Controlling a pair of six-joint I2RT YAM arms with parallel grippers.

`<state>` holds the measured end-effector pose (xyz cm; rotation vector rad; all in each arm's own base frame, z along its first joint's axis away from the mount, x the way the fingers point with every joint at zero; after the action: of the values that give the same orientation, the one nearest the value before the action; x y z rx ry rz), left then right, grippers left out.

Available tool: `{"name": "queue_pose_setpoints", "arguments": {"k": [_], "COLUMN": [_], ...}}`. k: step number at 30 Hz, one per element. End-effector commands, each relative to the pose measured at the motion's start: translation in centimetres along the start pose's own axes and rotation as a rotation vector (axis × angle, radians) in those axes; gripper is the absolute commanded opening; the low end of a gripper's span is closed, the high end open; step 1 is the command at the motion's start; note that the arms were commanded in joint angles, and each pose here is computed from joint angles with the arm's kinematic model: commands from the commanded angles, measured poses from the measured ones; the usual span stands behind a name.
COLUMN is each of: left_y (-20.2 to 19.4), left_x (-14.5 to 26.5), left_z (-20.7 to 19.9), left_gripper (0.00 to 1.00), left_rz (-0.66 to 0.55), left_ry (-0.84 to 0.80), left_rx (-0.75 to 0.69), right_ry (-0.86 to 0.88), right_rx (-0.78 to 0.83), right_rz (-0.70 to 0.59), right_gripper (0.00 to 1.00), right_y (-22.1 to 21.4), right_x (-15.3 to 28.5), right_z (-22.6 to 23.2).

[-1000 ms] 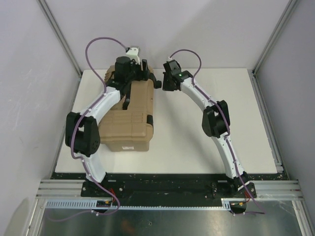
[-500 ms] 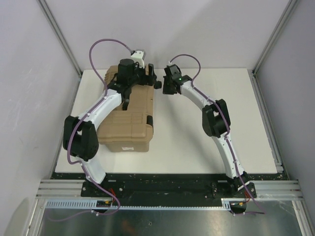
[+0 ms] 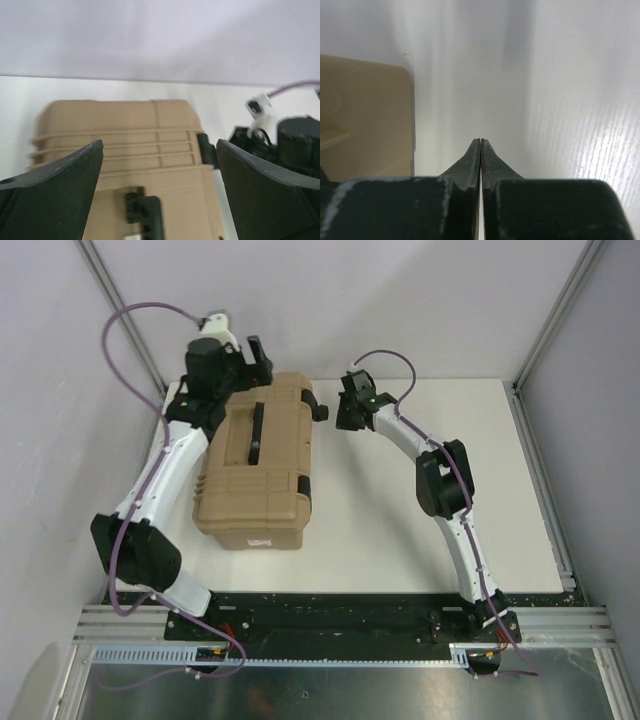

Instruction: Pack the tool kit

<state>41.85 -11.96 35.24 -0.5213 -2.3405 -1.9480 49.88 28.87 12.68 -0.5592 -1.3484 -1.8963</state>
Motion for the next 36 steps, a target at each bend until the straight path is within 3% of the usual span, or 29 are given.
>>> {"name": "queue_pose_setpoints", "arguments": {"k": [1,6,10,21,36], "left_y": [1.8,-3.0,-7.2,-12.1,-15.6], "left_x": [2.3,1.5,0.3,0.0,1.5], "left_z": [3.5,7.6,9.4,7.4,4.1], "left_gripper": [0.99,0.99,0.99,0.96,0.92], "left_rz": [-0.078,0.032,0.166,0.353,0.432], "left_ry": [0.167,0.270,0.219,-0.046,-0.122], "left_rx": [0.066,0.157,0.222,0.240,0.141], "right_ry": [0.079,0.116,0.158,0.182,0.196], "right_rx": [-0.014,-0.006,-0.002,-0.003,0.043], "right_rz": [-0.141,-0.169,-0.152,-0.145,-0.096], "right_gripper": [0.00,0.02,0.04,0.06,0.07], "right_y": [4.3,5.1,5.0,5.2,3.9], "right_x": [4.2,5.2,5.7,6.3,5.3], "right_z": [2.0,2.7,3.2,3.2,3.5]}}
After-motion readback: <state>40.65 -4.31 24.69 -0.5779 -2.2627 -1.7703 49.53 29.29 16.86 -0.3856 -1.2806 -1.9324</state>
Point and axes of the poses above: each gripper's point midway between its finger pads, its own x axis back along the fingers, its own z axis along the line the jaws close on, y = z × x, the point moved 7 cm from there along x, back along the fingers, and after that the axes turned 2 degrees about -x, right-handed, at the moved point
